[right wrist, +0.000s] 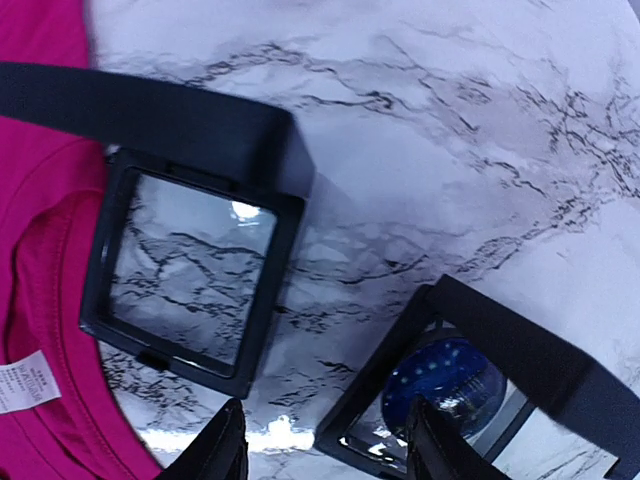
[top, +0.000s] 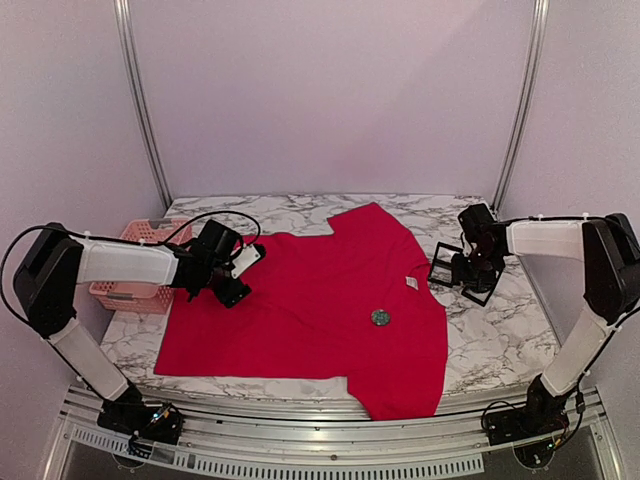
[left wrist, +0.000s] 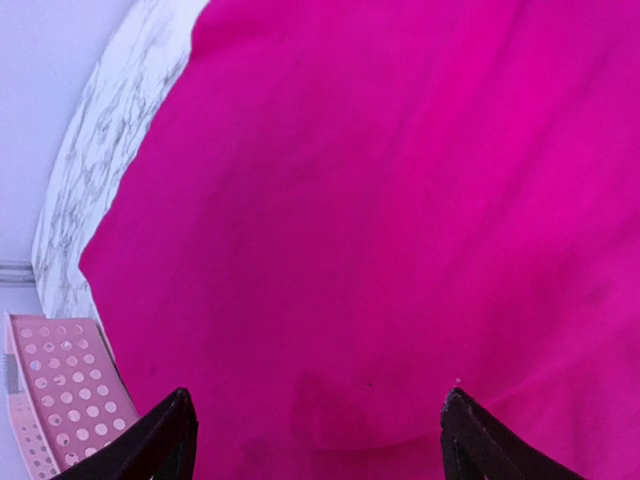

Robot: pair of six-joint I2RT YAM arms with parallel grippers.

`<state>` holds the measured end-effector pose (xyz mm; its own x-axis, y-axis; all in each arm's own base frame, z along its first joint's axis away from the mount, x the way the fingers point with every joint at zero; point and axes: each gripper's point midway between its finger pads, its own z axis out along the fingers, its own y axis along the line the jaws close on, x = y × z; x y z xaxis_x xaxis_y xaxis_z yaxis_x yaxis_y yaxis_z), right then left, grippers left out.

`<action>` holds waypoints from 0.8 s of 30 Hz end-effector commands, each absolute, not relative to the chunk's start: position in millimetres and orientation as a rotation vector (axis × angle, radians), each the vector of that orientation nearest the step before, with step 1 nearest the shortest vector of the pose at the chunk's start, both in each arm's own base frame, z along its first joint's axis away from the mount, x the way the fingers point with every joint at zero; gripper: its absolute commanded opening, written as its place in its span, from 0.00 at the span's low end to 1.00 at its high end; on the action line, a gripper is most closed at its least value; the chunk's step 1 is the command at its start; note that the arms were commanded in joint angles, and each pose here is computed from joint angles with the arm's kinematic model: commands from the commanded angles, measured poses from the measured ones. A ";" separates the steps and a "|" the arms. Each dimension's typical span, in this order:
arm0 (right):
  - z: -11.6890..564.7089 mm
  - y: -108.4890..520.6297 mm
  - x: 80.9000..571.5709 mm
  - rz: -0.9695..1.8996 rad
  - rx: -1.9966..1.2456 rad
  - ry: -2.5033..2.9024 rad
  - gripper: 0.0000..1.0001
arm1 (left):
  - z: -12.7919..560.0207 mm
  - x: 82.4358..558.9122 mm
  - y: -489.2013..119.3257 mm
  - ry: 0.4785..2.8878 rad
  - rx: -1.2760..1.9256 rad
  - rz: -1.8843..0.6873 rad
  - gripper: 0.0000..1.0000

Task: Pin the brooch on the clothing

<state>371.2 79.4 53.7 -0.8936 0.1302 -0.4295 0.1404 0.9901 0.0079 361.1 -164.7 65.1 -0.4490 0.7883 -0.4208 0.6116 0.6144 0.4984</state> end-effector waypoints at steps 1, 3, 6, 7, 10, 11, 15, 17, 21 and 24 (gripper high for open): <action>63.9 52.1 372.1 -0.143 0.340 2.614 0.53 | 69.8 325.2 -201.0 2.106 1.232 0.258 0.84; 65.6 48.7 372.5 -0.159 0.347 2.600 0.54 | 70.3 319.5 -204.2 2.119 1.223 0.225 0.84; 63.5 43.3 370.9 -0.171 0.364 2.585 0.54 | 71.0 317.8 -204.4 2.119 1.221 0.216 0.84; 61.7 40.7 370.9 -0.168 0.374 2.581 0.54 | 72.2 319.1 -204.4 2.111 1.217 0.221 0.84; 55.5 34.2 374.0 -0.135 0.409 2.574 0.55 | 75.3 322.4 -206.2 2.096 1.211 0.225 0.84; 54.1 31.9 374.2 -0.143 0.413 2.575 0.56 | 76.7 322.6 -207.4 2.093 1.211 0.220 0.83; 49.7 27.3 374.4 -0.183 0.414 2.578 0.61 | 78.4 323.4 -209.9 2.095 1.205 0.207 0.83; 48.9 27.2 373.6 -0.178 0.410 2.574 0.63 | 78.0 322.5 -211.1 2.096 1.204 0.199 0.83; 38.7 30.7 370.1 -0.090 0.401 2.597 0.62 | 77.4 320.3 -214.0 2.093 1.207 0.184 0.83; 26.4 32.0 362.5 -0.049 0.414 2.630 0.61 | 79.6 320.8 -216.9 2.086 1.206 0.178 0.84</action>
